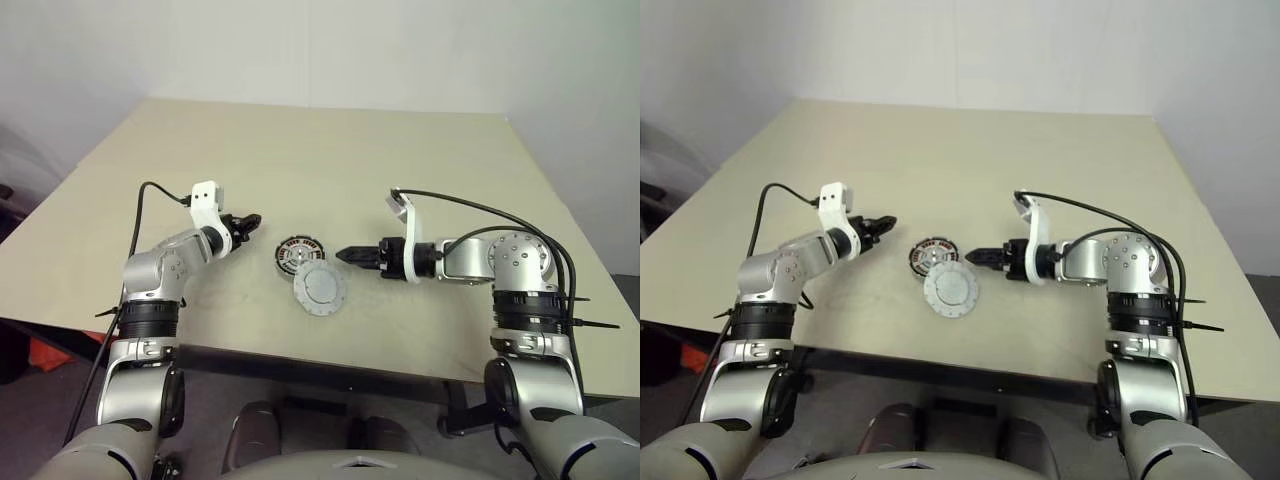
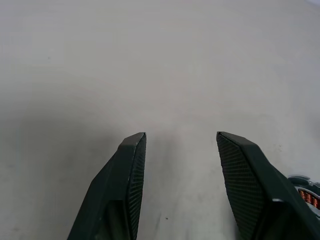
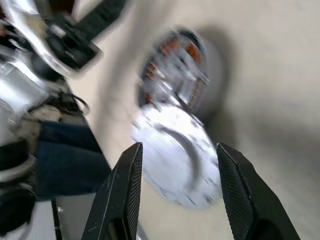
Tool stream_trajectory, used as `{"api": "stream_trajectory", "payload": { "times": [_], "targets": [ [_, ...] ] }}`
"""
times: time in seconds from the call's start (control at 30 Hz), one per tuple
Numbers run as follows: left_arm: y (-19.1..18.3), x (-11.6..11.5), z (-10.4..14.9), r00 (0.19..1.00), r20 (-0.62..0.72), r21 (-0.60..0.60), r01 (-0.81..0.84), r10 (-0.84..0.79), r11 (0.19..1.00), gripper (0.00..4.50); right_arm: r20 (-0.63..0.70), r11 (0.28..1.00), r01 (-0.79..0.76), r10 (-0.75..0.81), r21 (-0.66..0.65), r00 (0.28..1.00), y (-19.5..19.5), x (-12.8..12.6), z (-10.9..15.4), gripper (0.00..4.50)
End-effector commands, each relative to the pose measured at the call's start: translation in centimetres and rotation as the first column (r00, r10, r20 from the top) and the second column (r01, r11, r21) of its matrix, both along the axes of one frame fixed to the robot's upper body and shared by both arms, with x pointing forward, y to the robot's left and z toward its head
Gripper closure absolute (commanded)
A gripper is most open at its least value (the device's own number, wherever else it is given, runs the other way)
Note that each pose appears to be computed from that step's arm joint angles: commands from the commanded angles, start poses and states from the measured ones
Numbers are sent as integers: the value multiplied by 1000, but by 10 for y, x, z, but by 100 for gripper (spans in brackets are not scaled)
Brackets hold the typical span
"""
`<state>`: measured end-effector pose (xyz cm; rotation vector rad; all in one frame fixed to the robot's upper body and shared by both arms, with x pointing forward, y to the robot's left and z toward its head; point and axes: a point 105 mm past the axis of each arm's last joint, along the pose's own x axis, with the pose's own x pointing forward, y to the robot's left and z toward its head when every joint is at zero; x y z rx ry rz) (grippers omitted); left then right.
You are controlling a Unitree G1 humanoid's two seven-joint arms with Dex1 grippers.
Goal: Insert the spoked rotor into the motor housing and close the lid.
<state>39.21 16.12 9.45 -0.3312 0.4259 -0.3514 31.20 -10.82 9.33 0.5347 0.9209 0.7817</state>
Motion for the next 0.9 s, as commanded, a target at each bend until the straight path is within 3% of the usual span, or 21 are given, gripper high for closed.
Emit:
{"api": "stream_trajectory", "payload": {
  "times": [0.03, 0.43, 0.7, 0.9],
  "targets": [
    [0, 4, 16, 998, 66, 7, 5, -6, 1000, 213, 22, 1000, -24, 24, -6, 999, -5, -4, 2, 188],
    [1, 0, 14, 998, 54, 17, 11, -11, 1000, 213, -60, 999, -47, 49, 20, 997, -2, -24, -23, 188],
    [2, 1, 14, 999, 53, 25, 11, -12, 1000, 213, 0, 994, 108, -108, 5, 994, -21, 12, -16, 188],
    [2, 2, 13, 999, 52, 26, 13, -14, 1000, 213, 14, 991, 131, -131, -6, 991, -26, 18, -15, 188]
  ]
}}
